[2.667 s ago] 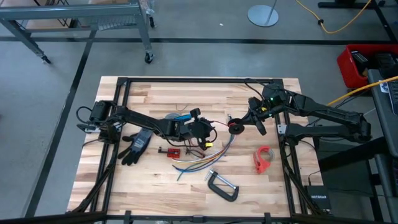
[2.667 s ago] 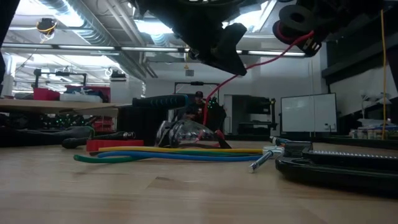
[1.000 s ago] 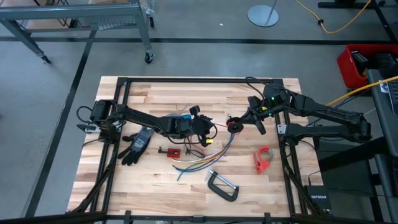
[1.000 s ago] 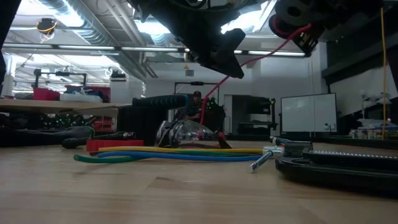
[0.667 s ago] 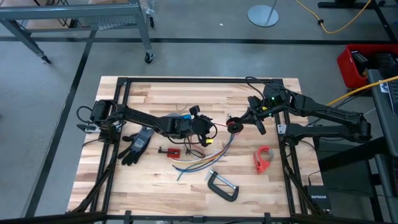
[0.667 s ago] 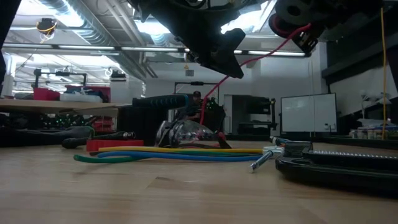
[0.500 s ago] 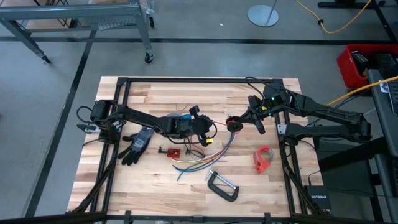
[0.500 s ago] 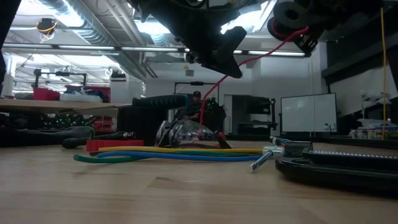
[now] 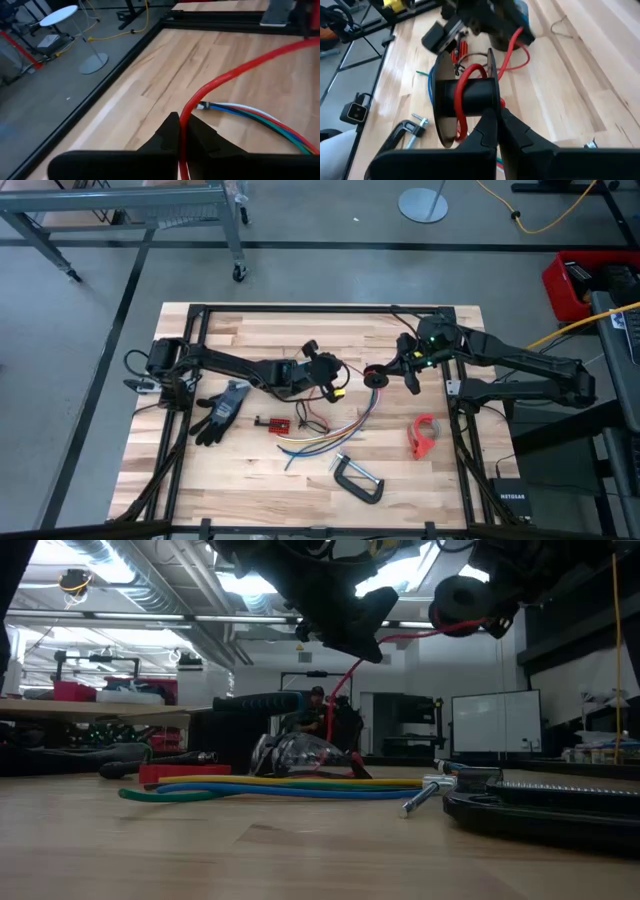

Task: Coil cords
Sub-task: Coil the red wire onto the black spool

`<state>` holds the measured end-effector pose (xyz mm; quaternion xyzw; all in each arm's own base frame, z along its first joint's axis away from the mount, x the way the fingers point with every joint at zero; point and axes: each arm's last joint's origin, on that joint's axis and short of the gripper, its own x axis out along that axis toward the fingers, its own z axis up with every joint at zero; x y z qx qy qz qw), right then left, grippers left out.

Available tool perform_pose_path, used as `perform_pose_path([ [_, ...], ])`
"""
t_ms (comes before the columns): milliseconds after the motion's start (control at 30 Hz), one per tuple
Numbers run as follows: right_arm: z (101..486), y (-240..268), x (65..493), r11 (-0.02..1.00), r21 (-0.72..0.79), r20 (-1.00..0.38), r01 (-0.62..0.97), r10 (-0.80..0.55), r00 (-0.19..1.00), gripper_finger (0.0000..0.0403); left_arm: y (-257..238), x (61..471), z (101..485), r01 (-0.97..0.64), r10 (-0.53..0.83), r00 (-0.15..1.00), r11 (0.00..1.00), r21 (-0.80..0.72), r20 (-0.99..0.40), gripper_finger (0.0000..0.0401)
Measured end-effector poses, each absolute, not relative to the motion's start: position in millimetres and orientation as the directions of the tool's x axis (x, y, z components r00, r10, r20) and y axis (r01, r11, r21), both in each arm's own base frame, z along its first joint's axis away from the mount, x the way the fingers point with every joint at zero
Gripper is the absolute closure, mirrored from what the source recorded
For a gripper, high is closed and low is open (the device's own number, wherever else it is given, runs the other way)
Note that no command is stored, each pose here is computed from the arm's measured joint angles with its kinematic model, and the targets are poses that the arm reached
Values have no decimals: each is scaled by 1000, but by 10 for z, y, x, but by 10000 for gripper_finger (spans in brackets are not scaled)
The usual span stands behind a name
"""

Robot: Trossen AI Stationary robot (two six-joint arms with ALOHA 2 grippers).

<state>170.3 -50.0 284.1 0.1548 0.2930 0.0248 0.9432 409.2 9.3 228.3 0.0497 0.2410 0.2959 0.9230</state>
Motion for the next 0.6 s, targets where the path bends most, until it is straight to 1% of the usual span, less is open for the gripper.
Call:
perform_pose_path([
  [200, 2815, -500, 1692, 951, 304, -570, 62, 130, 811, 401, 245, 4081, 2302, -554, 596, 690, 800, 229, -411, 399],
  [400, 2741, -547, 1690, 956, 213, -632, 200, -21, 775, 401, 333, 4065, 2493, -605, 613, 699, 782, 153, -369, 400],
  [600, 2623, -617, 1792, 947, 148, -669, 286, -117, 734, 401, 340, 4101, 2650, -597, 597, 726, 794, 116, -342, 400],
])
